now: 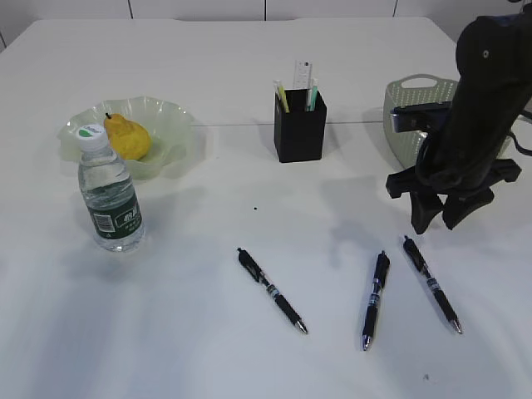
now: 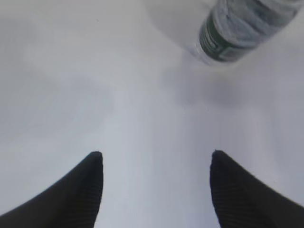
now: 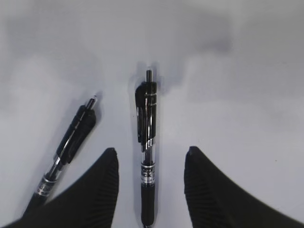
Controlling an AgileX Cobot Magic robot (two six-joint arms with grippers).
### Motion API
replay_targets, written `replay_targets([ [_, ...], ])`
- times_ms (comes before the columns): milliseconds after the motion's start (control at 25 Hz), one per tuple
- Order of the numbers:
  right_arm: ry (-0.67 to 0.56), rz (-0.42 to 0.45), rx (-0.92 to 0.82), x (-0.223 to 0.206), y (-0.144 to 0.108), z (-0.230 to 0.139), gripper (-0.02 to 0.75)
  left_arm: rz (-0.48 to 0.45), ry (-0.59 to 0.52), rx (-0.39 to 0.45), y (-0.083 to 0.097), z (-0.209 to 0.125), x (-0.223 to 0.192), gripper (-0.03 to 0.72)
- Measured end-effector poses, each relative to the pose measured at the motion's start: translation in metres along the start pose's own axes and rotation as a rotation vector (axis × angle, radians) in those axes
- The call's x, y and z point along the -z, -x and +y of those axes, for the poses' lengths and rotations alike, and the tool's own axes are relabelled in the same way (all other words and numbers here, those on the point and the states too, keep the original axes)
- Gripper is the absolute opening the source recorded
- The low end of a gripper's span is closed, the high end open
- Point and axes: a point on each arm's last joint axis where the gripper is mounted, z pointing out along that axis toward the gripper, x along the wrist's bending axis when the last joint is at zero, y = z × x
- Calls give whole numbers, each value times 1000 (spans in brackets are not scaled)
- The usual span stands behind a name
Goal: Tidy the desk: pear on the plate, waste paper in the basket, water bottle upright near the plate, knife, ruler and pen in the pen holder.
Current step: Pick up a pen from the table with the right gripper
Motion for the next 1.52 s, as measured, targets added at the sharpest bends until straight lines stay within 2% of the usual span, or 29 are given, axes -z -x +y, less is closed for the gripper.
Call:
replay_targets([
  [160, -19, 0, 0, -7, 0, 1, 338, -70, -82, -34, 7, -4, -10, 496],
  [440, -29, 0, 0, -13, -1, 1, 338, -131, -73, -21, 12, -4, -9, 496],
  [960, -64, -1, 2, -38, -2, 5, 338, -121, -19, -30, 11, 1, -9, 489],
  [1520, -89, -2, 3, -56, -2, 6, 337, -112, -17, -40, 11, 1, -10, 474],
])
